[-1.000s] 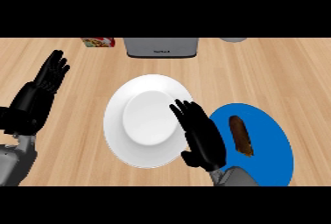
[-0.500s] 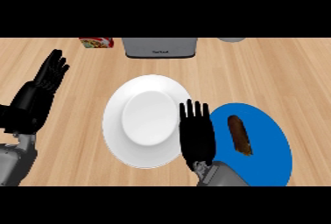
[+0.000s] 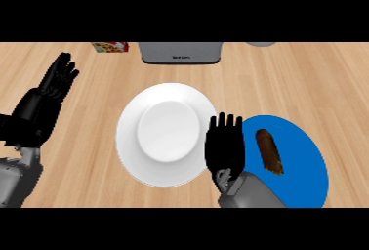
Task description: Pick the sweet potato from the plate and place it in the plate
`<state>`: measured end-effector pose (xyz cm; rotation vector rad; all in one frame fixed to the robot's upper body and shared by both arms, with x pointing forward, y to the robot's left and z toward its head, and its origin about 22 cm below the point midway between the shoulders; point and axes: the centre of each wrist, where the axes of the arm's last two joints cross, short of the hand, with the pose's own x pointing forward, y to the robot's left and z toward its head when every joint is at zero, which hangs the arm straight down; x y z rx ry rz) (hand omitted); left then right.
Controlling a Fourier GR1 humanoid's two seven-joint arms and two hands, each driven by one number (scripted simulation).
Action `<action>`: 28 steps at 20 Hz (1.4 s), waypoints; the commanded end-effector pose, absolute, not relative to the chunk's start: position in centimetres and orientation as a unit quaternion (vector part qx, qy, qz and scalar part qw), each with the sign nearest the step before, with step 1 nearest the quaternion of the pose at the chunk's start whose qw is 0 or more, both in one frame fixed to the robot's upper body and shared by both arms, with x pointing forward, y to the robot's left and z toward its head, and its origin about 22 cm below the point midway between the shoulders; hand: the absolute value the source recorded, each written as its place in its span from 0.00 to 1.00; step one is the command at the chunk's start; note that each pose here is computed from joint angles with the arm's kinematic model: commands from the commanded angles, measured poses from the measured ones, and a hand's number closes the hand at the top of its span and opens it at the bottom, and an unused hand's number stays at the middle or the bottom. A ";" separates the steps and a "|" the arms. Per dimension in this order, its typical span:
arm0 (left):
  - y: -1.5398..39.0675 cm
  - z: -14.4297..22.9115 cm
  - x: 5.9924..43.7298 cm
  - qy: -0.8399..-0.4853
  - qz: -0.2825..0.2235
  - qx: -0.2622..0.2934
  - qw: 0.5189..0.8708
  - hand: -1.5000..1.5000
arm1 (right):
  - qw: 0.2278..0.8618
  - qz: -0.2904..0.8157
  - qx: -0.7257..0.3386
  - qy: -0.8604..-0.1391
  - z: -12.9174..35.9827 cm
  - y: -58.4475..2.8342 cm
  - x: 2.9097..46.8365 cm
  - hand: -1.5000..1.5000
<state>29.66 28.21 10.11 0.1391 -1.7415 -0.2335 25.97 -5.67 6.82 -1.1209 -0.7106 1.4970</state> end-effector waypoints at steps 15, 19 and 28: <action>28.8 10.2 28.9 -0.761 -0.101 0.052 0.639 0.50 | 0.551 0.607 -0.558 -0.131 4.0 -10.6 27.6 0.00; 28.9 9.1 28.6 -0.764 -0.108 0.063 0.633 0.50 | 0.564 0.609 -0.543 -0.126 3.2 -11.2 26.8 0.00; 28.3 10.7 28.8 -0.760 -0.107 0.061 0.638 0.50 | 0.571 0.609 -0.544 -0.086 -0.2 -12.2 28.3 0.00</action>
